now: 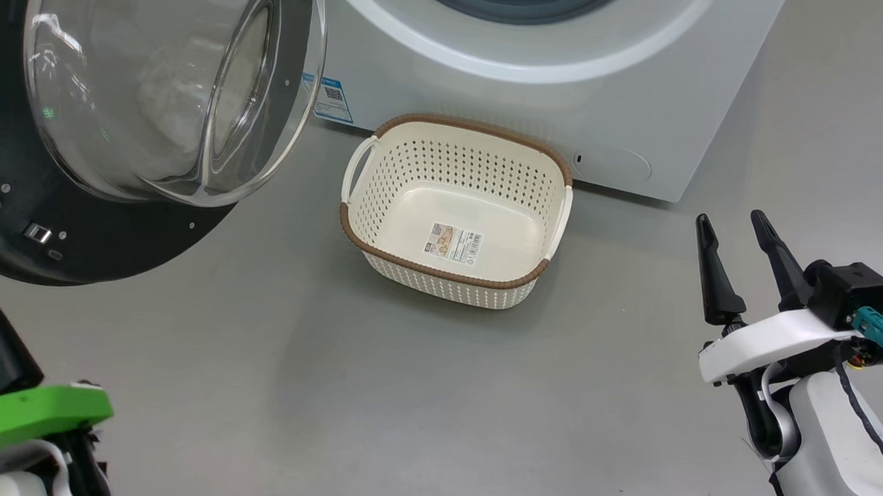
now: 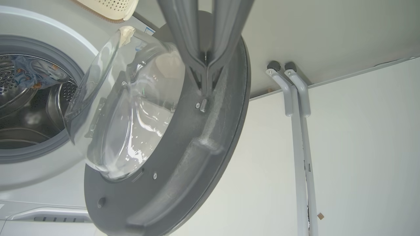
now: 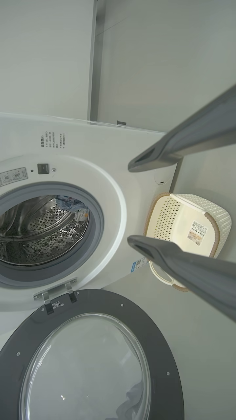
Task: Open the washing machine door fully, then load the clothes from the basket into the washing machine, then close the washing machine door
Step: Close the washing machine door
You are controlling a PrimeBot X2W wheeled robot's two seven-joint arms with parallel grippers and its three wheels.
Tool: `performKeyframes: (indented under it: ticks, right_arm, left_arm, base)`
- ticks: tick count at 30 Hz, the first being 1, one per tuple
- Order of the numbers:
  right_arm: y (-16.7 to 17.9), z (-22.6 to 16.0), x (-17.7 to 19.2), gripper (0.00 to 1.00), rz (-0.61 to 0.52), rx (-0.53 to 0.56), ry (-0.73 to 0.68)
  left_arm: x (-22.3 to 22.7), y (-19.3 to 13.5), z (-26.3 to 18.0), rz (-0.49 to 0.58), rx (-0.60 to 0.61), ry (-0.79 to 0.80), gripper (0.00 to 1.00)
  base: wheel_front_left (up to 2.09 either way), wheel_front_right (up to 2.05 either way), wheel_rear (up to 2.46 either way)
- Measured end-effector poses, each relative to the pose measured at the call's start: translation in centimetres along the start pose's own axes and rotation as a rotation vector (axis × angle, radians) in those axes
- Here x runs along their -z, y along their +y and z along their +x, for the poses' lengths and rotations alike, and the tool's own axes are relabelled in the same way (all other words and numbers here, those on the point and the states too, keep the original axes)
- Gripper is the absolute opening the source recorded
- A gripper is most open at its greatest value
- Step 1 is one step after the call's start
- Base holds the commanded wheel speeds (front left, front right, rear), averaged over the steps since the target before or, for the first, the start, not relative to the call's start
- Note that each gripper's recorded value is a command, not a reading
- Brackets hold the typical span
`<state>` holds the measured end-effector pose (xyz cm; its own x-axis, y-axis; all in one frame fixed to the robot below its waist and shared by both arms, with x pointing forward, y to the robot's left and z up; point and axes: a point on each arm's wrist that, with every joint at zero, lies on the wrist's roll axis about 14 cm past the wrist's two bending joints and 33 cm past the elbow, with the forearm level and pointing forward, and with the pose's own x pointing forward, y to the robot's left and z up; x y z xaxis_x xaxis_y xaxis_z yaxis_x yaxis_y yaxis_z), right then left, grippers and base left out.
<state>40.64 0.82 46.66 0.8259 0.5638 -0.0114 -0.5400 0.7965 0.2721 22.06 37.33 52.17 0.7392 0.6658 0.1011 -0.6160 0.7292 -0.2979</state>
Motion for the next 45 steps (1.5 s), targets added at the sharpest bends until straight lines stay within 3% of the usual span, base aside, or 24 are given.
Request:
performKeyframes:
  ticks: [9, 22, 33, 37, 45]
  right_arm:
    - [-0.1, 0.0, 0.1, 1.0, 0.002, 0.001, 0.002]
    - [-0.6, 0.2, 0.1, 1.0, 0.01, 0.013, -0.002]
    - [-1.9, 0.1, 0.5, 1.0, 0.014, 0.042, 0.005]
    - [-2.5, 0.3, 0.4, 1.0, 0.01, 0.048, 0.003]
    - [-3.2, 0.6, 0.8, 1.0, 0.006, 0.054, 0.012]
  left_arm:
    - [-7.0, 2.1, 3.4, -0.032, -0.023, -0.213, 0.0]
    - [-12.9, 3.8, 7.7, -0.131, -0.017, -0.345, 0.0]
    - [-10.1, 6.7, 10.3, -0.421, -0.106, -0.203, 0.0]
    - [-7.8, 6.4, 11.5, -0.621, -0.111, -0.108, 0.0]
    - [-4.5, 7.5, 11.7, -0.782, -0.164, 0.008, 0.0]
  base:
    - [0.0, 0.0, 0.0]
    - [0.0, 0.0, 0.0]
    - [0.0, 0.0, 0.0]
    - [0.0, 0.0, 0.0]
    - [0.0, 0.0, 0.0]
